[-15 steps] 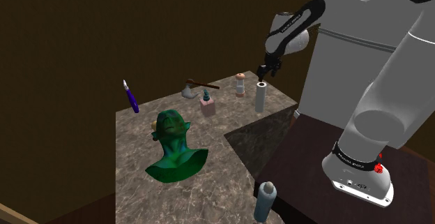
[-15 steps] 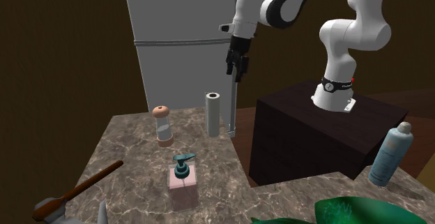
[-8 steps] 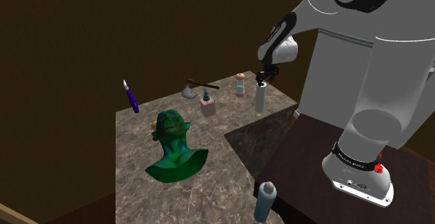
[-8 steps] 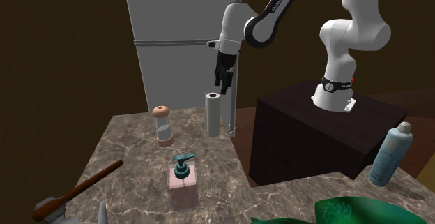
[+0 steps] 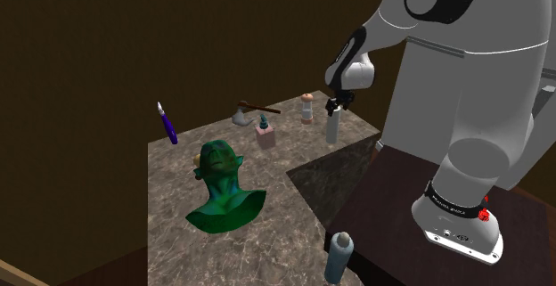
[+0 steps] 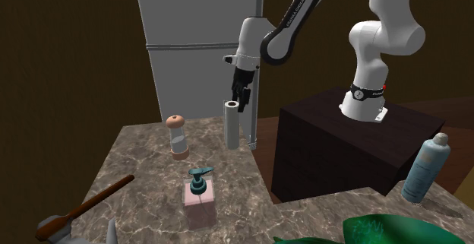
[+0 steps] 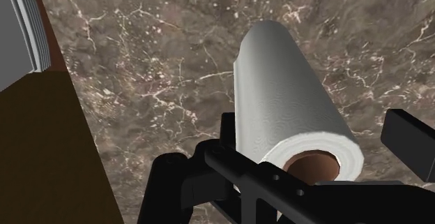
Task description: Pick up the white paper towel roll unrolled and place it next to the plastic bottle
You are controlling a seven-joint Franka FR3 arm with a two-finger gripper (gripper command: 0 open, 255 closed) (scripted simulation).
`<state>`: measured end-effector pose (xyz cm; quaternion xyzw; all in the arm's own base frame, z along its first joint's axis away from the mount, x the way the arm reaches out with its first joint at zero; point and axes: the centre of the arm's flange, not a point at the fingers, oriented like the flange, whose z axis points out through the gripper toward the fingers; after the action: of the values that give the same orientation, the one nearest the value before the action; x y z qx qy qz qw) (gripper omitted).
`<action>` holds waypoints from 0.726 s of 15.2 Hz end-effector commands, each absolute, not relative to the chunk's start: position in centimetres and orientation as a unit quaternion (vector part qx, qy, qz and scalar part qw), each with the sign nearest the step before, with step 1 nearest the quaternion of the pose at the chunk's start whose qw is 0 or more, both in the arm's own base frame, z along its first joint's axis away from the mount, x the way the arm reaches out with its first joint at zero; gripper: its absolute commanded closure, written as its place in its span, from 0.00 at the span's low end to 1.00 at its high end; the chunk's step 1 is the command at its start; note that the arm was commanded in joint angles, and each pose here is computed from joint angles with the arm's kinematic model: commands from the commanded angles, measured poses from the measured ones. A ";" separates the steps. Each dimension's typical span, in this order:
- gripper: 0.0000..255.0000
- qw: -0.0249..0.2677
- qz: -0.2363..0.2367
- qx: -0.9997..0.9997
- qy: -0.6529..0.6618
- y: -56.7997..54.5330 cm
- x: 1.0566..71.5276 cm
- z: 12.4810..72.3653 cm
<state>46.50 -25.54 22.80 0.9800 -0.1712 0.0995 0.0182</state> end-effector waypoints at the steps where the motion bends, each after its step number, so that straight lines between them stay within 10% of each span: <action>1: 0.00 0.018 0.100 0.980 -0.171 -25.5 46.6 22.6; 6: 0.00 0.018 0.100 0.980 -0.171 -25.5 46.6 22.6; 7: 1.00 0.018 0.100 0.980 -0.171 -25.5 46.6 22.6; 11: 1.00 0.018 0.100 0.980 -0.171 -25.5 46.6 22.6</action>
<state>46.61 -25.55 22.63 0.9800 -0.1712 0.0998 0.0182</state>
